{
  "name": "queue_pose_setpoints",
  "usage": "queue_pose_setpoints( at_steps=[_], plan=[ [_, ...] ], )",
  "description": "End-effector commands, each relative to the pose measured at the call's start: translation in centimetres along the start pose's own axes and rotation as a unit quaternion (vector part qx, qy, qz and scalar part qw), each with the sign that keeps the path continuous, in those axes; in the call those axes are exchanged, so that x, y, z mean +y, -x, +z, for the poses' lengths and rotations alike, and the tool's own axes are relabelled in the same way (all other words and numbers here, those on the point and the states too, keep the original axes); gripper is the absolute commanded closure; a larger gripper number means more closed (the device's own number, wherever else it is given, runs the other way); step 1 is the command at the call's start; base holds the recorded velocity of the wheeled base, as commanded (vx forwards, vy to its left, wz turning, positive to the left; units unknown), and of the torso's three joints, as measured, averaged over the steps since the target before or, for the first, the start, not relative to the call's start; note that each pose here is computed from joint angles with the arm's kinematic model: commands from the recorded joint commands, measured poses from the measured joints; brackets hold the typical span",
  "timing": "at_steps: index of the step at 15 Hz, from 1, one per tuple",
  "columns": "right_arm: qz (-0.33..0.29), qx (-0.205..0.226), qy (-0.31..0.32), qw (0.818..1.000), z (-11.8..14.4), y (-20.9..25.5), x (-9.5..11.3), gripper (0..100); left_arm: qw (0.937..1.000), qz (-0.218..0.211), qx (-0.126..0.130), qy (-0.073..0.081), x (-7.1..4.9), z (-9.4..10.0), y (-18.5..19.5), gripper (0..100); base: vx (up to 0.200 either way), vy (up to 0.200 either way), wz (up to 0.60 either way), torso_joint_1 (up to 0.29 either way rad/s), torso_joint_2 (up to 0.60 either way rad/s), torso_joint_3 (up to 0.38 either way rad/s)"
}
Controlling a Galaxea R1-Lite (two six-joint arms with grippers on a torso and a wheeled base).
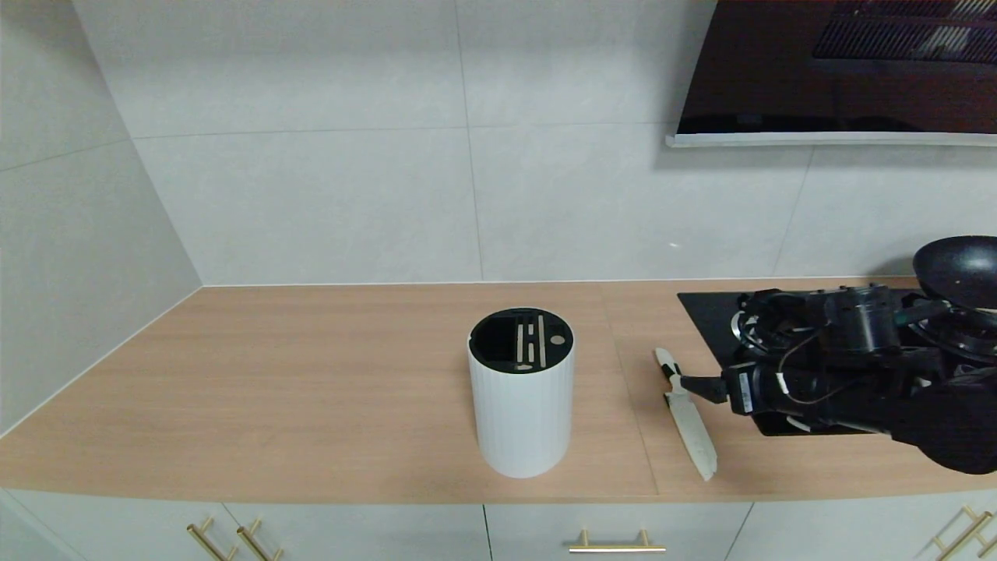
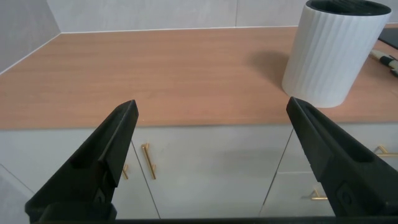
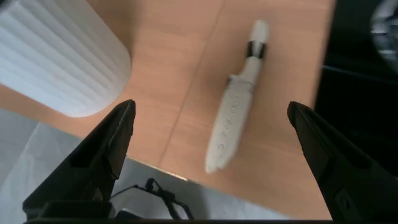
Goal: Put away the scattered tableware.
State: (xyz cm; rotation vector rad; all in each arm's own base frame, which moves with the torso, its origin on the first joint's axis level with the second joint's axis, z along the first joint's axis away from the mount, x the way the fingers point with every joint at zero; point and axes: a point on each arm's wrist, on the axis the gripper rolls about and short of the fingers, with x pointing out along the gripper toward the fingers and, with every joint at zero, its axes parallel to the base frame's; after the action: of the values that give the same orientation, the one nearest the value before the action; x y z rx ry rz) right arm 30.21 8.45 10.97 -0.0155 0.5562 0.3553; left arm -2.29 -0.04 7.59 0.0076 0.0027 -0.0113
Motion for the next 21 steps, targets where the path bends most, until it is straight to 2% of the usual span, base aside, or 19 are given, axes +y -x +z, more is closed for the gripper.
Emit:
queue_pose_setpoints(
  at_steps=[1, 3, 5, 10, 16, 21],
  plan=[
    [-0.005, 0.044, 0.0, 0.999, -2.4, -4.6, -0.1, 0, 1.0, 0.0, 0.0, 0.0, 0.0, 0.0, 0.0, 0, 0.0, 0.0, 0.0, 0.0, 0.0, 0.0],
    [-0.017, 0.038, 0.001, 0.999, -3.5, -8.4, -0.6, 0, 1.0, 0.0, 0.0, 0.0, 0.0, 0.0, 0.0, 0, 0.0, 0.0, 0.0, 0.0, 0.0, 0.0],
    [-0.043, 0.044, 0.0, 0.998, -4.1, -9.9, -1.0, 0, 1.0, 0.0, 0.0, 0.0, 0.0, 0.0, 0.0, 0, 0.0, 0.0, 0.0, 0.0, 0.0, 0.0],
    [-0.061, 0.044, -0.001, 0.997, -5.7, -12.1, -1.6, 0, 1.0, 0.0, 0.0, -0.001, 0.0, 0.0, 0.0, 0, 0.0, 0.0, 0.0, 0.0, 0.0, 0.0],
    [-0.088, 0.036, -0.007, 0.995, -5.7, -13.8, -2.7, 0, 1.0, 0.0, 0.0, 0.0, 0.0, 0.0, 0.0, 0, 0.0, 0.0, 0.0, 0.0, 0.0, 0.0],
    [-0.092, 0.04, -0.008, 0.995, -6.1, -14.6, -2.8, 0, 1.0, 0.0, 0.0, 0.0, 0.0, 0.0, 0.0, 0, 0.0, 0.0, 0.0, 0.0, 0.0, 0.0]
  ],
)
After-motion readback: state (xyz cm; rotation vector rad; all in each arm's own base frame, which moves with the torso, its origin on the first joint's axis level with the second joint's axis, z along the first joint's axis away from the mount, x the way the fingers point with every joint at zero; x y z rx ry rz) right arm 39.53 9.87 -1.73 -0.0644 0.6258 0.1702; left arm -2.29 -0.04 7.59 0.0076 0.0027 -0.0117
